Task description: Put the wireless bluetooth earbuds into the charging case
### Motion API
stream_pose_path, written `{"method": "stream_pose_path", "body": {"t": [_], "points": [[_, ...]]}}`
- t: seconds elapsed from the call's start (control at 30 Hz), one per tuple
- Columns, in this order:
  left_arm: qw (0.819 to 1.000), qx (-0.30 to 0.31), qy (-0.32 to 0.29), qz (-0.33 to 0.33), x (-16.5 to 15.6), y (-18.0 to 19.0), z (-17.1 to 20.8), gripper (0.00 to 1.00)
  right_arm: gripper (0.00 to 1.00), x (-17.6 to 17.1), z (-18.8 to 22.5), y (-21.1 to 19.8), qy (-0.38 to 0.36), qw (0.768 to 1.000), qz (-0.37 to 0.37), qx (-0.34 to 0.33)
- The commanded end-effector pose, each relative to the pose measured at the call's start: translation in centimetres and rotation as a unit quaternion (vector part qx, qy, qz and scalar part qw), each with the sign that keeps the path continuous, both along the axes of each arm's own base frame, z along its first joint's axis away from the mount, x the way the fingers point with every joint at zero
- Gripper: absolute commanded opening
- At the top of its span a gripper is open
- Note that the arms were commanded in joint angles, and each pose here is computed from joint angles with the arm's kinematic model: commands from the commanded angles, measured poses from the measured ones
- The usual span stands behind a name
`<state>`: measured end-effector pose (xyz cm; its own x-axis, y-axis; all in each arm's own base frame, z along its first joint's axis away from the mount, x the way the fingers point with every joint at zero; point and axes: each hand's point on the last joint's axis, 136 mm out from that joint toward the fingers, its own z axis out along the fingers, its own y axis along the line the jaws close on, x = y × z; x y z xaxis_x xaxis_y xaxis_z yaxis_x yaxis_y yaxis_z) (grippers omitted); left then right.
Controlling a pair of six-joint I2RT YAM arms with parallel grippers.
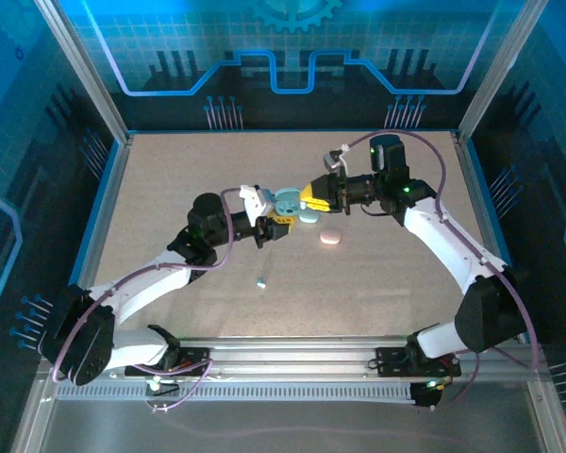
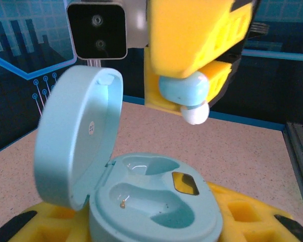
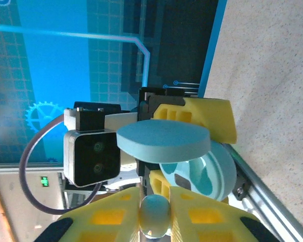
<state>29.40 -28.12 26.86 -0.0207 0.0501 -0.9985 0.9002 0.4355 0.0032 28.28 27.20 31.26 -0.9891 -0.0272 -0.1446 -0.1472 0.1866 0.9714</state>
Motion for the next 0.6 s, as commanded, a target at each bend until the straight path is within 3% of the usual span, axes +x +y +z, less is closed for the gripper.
{"method": "stream_pose_path", "body": {"t": [0.0, 0.57], "points": [[0.999, -0.019, -0.030, 0.002, 0.4, -0.5, 1.6, 0.33, 0.21, -1.1, 1.2, 0.3, -0.059, 0.998, -0.004, -0.019], [0.999, -0.028, -0.039, -0.006, 0.5, -1.4, 1.7, 0.33, 0.21, -0.6, 0.9, 2.1, -0.126, 0.988, -0.050, -0.079]]}}
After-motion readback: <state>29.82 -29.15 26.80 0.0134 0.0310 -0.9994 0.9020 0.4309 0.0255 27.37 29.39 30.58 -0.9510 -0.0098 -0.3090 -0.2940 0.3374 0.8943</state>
